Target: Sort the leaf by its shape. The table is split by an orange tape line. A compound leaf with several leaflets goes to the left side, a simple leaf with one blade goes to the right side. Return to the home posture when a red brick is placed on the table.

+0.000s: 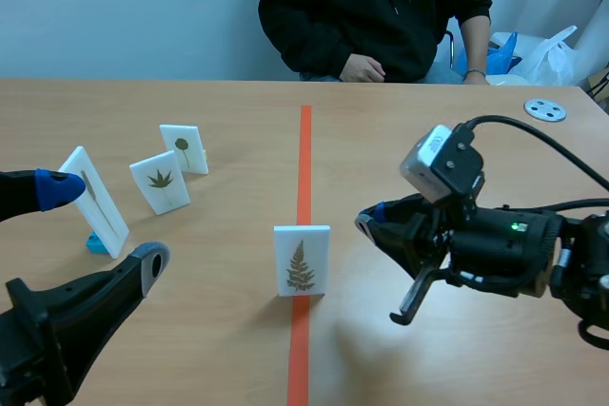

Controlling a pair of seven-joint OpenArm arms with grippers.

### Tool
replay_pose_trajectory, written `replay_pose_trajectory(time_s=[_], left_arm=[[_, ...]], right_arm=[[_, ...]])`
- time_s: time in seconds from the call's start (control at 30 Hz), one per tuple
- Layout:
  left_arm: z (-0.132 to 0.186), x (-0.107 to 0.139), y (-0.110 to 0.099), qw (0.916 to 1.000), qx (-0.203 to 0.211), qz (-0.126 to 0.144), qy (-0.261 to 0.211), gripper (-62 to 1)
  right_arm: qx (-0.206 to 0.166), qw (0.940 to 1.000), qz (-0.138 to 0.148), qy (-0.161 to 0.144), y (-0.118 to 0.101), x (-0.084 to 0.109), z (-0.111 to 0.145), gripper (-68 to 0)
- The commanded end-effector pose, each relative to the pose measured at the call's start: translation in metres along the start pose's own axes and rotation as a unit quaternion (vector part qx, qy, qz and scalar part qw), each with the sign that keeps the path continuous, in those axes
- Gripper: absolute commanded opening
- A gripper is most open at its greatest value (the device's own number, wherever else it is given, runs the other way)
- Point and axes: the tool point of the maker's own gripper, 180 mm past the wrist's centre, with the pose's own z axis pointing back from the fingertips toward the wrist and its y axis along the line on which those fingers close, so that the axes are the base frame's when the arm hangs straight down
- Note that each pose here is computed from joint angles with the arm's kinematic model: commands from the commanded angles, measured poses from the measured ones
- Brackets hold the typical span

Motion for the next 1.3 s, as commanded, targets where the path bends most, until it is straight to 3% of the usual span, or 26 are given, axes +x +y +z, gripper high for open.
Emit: replay_pose_trajectory(time_s=[0.0, 0.43, 0.77, 0.87, 0.93, 1.0, 1.13, 1.27], left_arm=[[-0.001, 0.009, -0.002, 0.9998, -0.001, 0.001, -0.017, 1.4], [-0.001, 0.009, -0.002, 0.9998, 0.000, 0.002, -0.018, 1.4], [-0.001, 0.009, -0.002, 0.9998, 0.000, 0.002, -0.018, 1.4], [-0.001, 0.009, -0.002, 0.9998, 0.000, 0.002, -0.018, 1.4], [-0.001, 0.009, -0.002, 0.9998, 0.000, 0.002, -0.018, 1.4], [-0.001, 0.008, -0.002, 0.9999, 0.000, 0.002, -0.016, 1.4], [-0.001, 0.006, -0.002, 1.0000, 0.000, 0.002, -0.008, 1.4], [-0.001, 0.005, -0.002, 1.0000, 0.000, 0.002, -0.008, 1.4]], right_arm=[[-0.010, 0.9998, 0.014, -0.012, -0.009, 0.011, 0.012, -66.2], [-0.042, 0.9987, 0.008, -0.029, -0.013, 0.040, 0.089, -66.2], [-0.142, 0.9897, 0.001, -0.020, -0.043, 0.058, 0.156, -66.2], [-0.179, 0.9834, -0.019, -0.023, -0.055, 0.060, 0.175, -66.2], [-0.213, 0.9762, -0.038, -0.016, -0.066, 0.057, 0.186, -66.0], [-0.254, 0.9651, -0.062, -0.005, -0.079, 0.050, 0.197, -66.0], [-0.323, 0.9377, -0.127, 0.009, -0.096, 0.034, 0.212, -66.0], [-0.330, 0.9325, -0.146, 0.012, -0.096, 0.030, 0.213, -66.0]])
